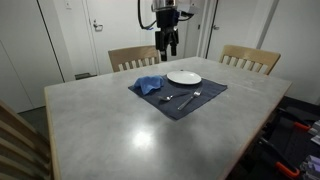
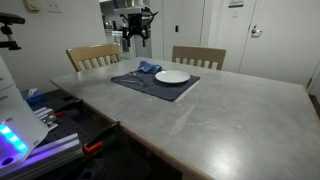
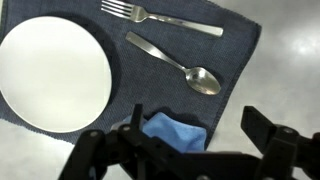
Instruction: Use the blue towel to wipe the white plate then put the blue towel on the table
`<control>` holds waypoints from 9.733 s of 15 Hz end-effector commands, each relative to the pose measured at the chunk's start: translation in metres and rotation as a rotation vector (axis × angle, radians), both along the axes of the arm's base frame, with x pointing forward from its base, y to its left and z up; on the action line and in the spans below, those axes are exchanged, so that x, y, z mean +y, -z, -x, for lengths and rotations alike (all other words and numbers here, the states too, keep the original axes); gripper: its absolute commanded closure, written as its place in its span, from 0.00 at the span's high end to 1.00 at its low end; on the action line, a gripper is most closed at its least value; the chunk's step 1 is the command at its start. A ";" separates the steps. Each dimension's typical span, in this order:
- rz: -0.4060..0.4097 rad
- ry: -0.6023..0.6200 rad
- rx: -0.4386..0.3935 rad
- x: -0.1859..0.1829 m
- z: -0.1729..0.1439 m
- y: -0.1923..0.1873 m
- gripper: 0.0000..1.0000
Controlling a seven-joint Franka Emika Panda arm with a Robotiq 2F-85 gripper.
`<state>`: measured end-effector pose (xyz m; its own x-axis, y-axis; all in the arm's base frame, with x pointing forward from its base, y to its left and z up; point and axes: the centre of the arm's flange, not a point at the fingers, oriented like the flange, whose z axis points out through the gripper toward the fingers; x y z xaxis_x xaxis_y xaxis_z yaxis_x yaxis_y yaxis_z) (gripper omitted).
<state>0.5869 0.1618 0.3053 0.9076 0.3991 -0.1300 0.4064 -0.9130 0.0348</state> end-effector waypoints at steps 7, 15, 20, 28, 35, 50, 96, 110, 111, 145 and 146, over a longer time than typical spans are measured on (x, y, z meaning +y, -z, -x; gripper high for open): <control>0.037 -0.091 -0.025 -0.008 -0.014 0.009 1.00; 0.017 -0.190 -0.172 0.005 -0.053 0.032 1.00; 0.011 -0.390 -0.227 0.012 -0.077 0.063 1.00; -0.007 -0.530 -0.162 0.022 -0.094 0.098 1.00; -0.009 -0.560 -0.098 0.026 -0.092 0.120 1.00; -0.025 -0.534 -0.092 0.024 -0.089 0.128 0.38; 0.268 0.158 0.088 -0.129 -0.085 0.104 0.02; 0.293 0.145 0.084 -0.125 -0.089 0.107 0.08; 0.293 0.144 0.084 -0.125 -0.089 0.107 0.02; 0.336 0.225 0.245 -0.181 -0.105 0.178 0.02; 0.338 0.231 0.237 -0.180 -0.107 0.179 0.02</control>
